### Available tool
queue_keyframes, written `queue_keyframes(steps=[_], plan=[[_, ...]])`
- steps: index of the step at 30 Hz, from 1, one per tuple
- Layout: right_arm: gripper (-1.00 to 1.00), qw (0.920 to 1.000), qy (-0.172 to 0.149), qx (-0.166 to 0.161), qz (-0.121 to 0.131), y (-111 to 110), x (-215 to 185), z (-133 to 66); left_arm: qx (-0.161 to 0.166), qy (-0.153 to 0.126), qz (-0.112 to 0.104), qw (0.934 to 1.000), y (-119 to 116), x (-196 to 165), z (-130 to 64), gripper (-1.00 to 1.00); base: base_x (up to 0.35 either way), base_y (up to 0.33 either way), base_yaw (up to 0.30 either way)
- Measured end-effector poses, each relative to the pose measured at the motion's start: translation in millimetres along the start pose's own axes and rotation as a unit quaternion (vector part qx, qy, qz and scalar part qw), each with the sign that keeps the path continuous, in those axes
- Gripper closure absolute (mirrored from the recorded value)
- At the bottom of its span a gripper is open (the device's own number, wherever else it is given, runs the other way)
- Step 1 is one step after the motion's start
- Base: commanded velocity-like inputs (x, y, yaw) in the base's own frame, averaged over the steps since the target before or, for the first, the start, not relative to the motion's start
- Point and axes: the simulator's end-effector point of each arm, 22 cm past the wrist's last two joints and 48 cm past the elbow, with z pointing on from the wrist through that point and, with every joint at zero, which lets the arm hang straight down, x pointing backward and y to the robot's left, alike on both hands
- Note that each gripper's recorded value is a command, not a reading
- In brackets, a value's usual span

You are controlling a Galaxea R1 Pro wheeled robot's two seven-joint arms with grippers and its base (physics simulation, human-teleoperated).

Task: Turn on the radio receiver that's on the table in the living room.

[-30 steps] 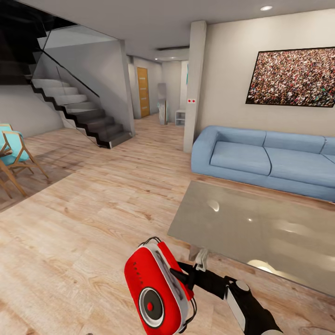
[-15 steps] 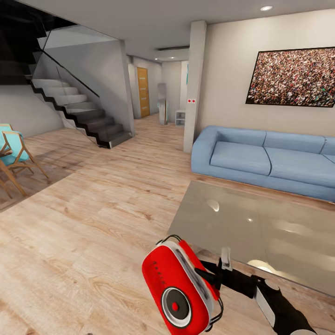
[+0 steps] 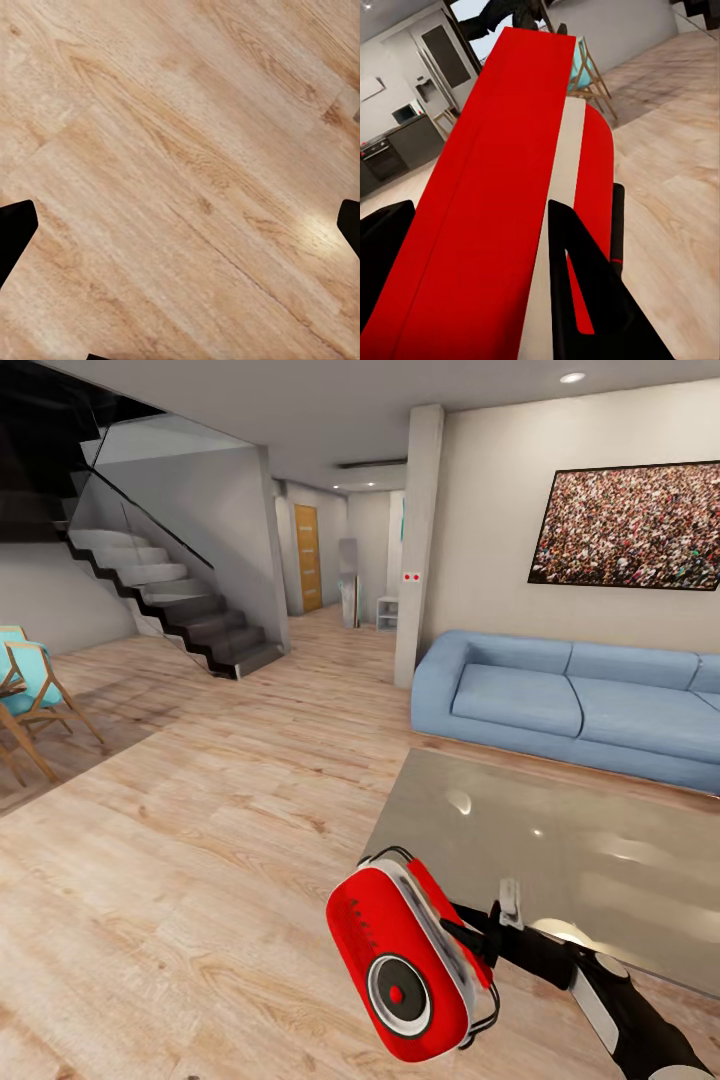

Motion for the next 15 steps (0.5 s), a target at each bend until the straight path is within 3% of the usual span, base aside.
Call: queue_keyframes(steps=[8, 12, 15], plan=[[1.0, 1.0, -0.004, 0.002, 0.004, 0, 0, 2.2, 0.006, -0.001, -0.002, 1.0, -2, -1, 0.0, -1.0, 0.0, 0.0, 0.0], [1.0, 1.0, -0.005, 0.0, 0.006, 1, 0, 2.2, 0.044, -0.023, 0.005, 0.9987, -24, -27, -0.4, -1.0, 0.0, 0.0, 0.0], [1.0, 0.9999, -0.007, -0.002, 0.009, 2, 0, 2.0, 0.06, -0.025, 0.011, 0.9978, -32, -35, -1.0, -1.0, 0.0, 0.0, 0.0]])
